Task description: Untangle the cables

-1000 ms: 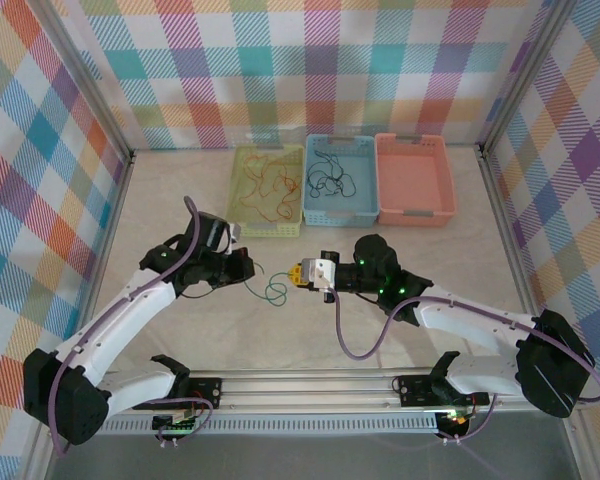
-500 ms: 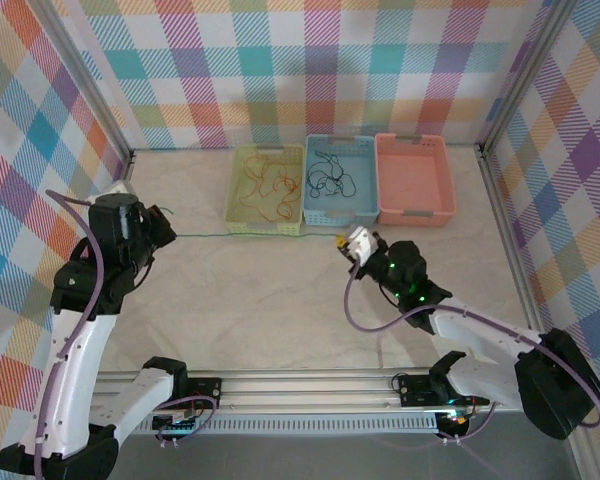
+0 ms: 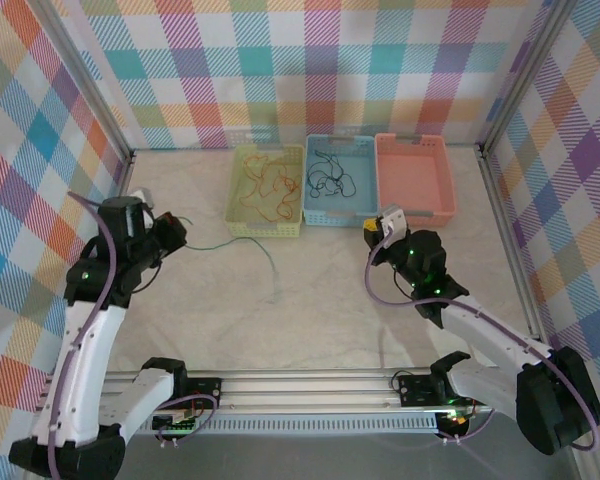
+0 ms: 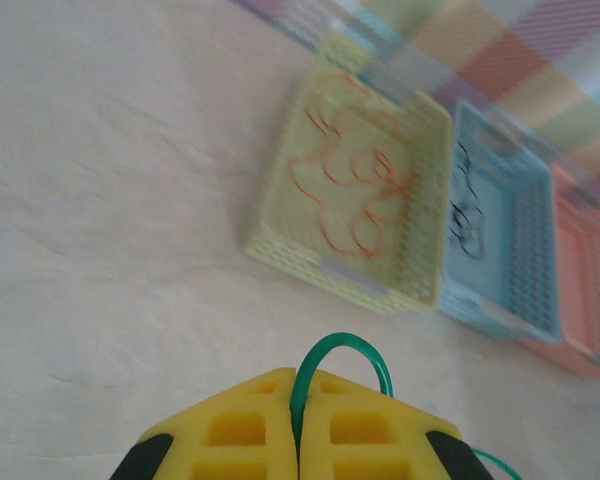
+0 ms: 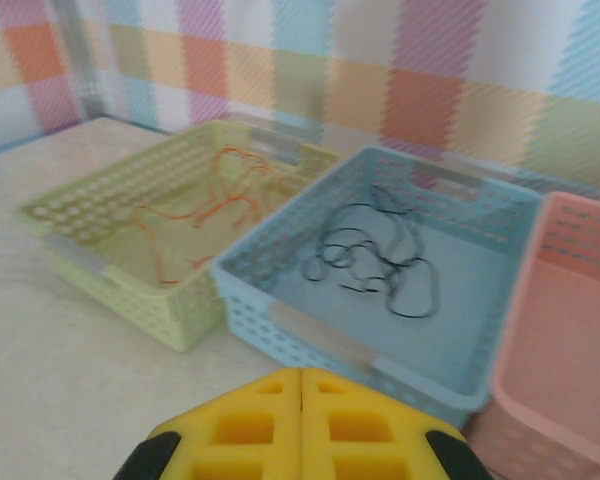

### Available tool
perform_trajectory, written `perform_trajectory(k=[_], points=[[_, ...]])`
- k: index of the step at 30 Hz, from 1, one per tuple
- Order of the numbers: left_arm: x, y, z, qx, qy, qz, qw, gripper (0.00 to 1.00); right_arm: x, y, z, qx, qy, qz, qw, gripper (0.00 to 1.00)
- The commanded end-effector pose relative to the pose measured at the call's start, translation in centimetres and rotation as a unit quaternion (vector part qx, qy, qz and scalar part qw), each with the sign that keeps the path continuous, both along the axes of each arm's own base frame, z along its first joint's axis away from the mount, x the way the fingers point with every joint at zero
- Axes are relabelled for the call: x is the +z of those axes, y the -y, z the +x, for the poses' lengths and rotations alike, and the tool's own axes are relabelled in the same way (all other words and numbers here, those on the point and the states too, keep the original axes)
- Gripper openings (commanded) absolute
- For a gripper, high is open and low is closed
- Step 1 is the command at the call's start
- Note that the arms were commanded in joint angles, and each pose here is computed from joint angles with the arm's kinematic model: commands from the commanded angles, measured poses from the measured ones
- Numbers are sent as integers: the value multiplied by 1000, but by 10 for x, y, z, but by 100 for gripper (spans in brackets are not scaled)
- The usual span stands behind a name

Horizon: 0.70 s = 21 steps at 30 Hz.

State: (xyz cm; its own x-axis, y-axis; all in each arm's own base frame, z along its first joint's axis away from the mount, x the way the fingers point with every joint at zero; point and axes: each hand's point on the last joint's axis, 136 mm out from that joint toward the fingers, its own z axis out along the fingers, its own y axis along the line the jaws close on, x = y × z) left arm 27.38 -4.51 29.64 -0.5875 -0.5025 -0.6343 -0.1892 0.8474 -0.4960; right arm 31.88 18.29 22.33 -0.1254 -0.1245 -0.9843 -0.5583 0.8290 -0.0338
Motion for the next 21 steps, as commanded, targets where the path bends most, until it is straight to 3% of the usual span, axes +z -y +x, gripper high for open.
perform_trajectory(k=[1, 4, 7, 14, 21], points=[[11, 38, 12, -86, 23, -73, 993, 0, 35, -44, -33, 153, 0, 46, 987, 7], [13, 46, 13, -112, 22, -79, 990, 0, 49, -71, -59, 242, 1, 61, 968, 36], [10, 50, 13, -125, 11, -77, 989, 0, 55, -99, -85, 312, 6, 33, 949, 52], [2, 53, 13, -138, -2, -69, 988, 0, 84, -132, -114, 381, 4, 20, 924, 63], [-1, 56, 9, -150, -7, -69, 986, 0, 59, -160, -110, 393, -25, -72, 916, 65]])
